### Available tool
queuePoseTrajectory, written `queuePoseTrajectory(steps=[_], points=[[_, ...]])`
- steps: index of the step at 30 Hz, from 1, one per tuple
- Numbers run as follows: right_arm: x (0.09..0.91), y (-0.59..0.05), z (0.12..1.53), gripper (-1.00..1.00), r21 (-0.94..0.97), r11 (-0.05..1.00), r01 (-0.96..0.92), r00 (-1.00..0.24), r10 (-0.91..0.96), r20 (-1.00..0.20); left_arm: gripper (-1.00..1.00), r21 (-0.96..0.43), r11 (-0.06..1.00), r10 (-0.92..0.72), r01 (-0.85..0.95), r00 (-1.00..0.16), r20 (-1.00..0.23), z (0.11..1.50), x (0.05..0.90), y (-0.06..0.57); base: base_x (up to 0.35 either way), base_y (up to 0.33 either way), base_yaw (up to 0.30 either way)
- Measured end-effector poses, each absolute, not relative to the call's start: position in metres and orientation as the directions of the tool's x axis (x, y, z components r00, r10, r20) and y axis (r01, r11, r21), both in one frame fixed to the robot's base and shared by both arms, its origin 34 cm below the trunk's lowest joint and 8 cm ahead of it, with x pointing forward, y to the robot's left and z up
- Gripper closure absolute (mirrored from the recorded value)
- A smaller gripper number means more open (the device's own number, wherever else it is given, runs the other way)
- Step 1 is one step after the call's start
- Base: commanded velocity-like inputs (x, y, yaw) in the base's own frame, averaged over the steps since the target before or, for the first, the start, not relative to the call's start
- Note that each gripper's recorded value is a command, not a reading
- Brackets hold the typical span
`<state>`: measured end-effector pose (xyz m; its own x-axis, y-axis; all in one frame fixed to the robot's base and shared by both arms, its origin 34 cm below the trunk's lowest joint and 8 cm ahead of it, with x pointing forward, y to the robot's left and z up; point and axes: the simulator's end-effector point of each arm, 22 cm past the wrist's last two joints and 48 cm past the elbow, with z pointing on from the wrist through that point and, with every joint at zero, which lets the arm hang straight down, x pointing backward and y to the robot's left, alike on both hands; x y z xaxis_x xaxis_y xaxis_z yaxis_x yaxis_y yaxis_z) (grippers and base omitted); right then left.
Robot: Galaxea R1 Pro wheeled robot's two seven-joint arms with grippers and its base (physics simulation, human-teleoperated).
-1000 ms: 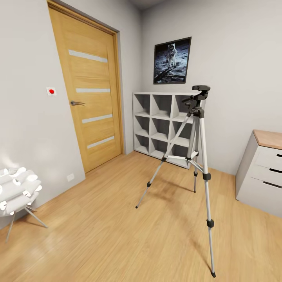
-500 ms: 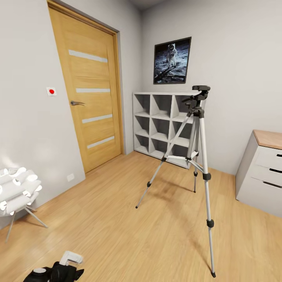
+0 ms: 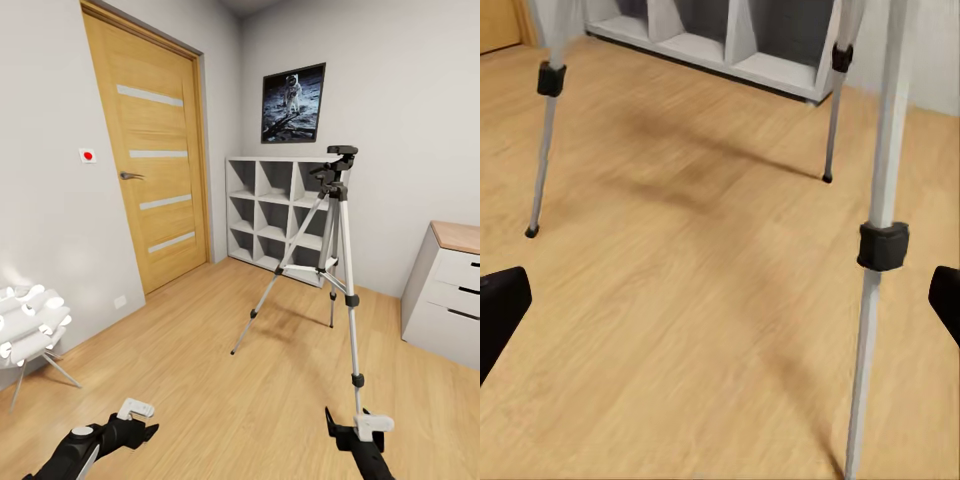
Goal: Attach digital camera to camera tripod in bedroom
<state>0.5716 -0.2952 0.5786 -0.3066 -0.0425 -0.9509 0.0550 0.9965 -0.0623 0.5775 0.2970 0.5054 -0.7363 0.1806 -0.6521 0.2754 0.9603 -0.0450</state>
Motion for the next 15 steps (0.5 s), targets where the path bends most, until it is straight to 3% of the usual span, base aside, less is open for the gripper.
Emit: queuePoseTrajectory(steps=[9,15], points=[[0.599,-0.249,0.621,-1.0,-0.059,0.998,-0.039,-0.276,-0.067,-0.959,-1.0,-0.036,0.958,0.193,0.283,-0.734,-0.651,0.507,0.579,0.298,0.0,0.0,0.0],[0.602,-0.244,0.625,-1.0,-0.058,0.997,-0.049,-0.279,-0.069,-0.958,-1.0,0.022,0.962,0.224,0.271,-0.741,-0.633,0.509,0.577,0.337,0.0,0.0,0.0]])
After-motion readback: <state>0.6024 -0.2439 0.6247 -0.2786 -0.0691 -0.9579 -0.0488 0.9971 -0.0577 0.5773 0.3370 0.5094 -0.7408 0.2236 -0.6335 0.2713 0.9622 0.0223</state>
